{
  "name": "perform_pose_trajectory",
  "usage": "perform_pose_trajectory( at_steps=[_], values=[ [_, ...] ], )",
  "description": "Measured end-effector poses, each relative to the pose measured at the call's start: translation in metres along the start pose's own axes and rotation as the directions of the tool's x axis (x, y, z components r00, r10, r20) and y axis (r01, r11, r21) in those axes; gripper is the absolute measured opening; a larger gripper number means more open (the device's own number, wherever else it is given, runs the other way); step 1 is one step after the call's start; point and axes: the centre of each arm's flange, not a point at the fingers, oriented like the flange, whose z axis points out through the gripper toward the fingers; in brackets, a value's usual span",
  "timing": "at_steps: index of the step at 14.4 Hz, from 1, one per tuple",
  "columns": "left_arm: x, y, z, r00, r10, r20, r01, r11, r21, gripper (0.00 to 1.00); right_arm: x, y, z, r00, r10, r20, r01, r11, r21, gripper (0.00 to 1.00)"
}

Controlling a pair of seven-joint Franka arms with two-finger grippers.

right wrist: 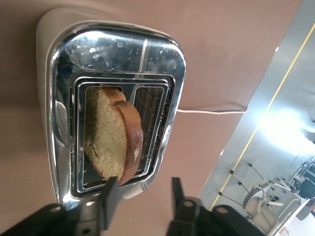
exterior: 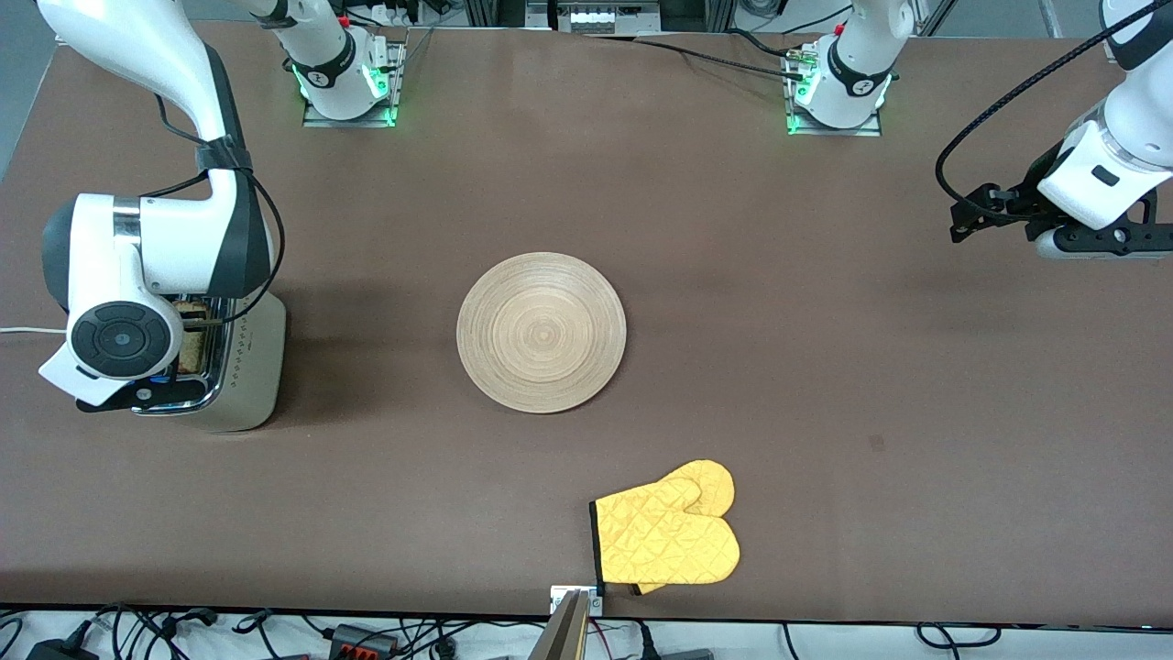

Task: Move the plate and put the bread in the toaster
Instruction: 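Lower the bread upright into a toaster slot with the right gripper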

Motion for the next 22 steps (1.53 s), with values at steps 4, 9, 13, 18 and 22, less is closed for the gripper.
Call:
perform_pose_trajectory(
  at_steps=[4,9,13,18,22],
  values=[
    [0.0,0.0,0.0,1.0,-0.002,0.0,0.002,1.0,0.0,1.0,-0.019,0.015,-0.046,0.995,0.035,-0.092,-0.026,0.995,0.097,0.96],
    [0.0,0.0,0.0,1.0,-0.002,0.0,0.002,1.0,0.0,1.0,-0.041,0.02,-0.093,0.98,0.069,-0.186,-0.011,0.956,0.294,1.0],
    [0.0,0.0,0.0,1.0,-0.003,0.0,0.003,1.0,0.0,1.0,-0.047,0.023,-0.111,0.971,0.094,-0.221,-0.001,0.923,0.384,1.0],
    [0.0,-0.001,0.0,1.0,-0.003,0.0,0.003,1.0,0.0,1.0,-0.052,0.039,-0.11,0.967,0.128,-0.221,-0.01,0.884,0.467,1.0],
    [0.0,-0.001,0.0,1.0,-0.003,0.0,0.003,1.0,0.0,1.0,-0.056,0.085,-0.103,0.939,0.233,-0.251,-0.051,0.82,0.57,1.0]
  ],
)
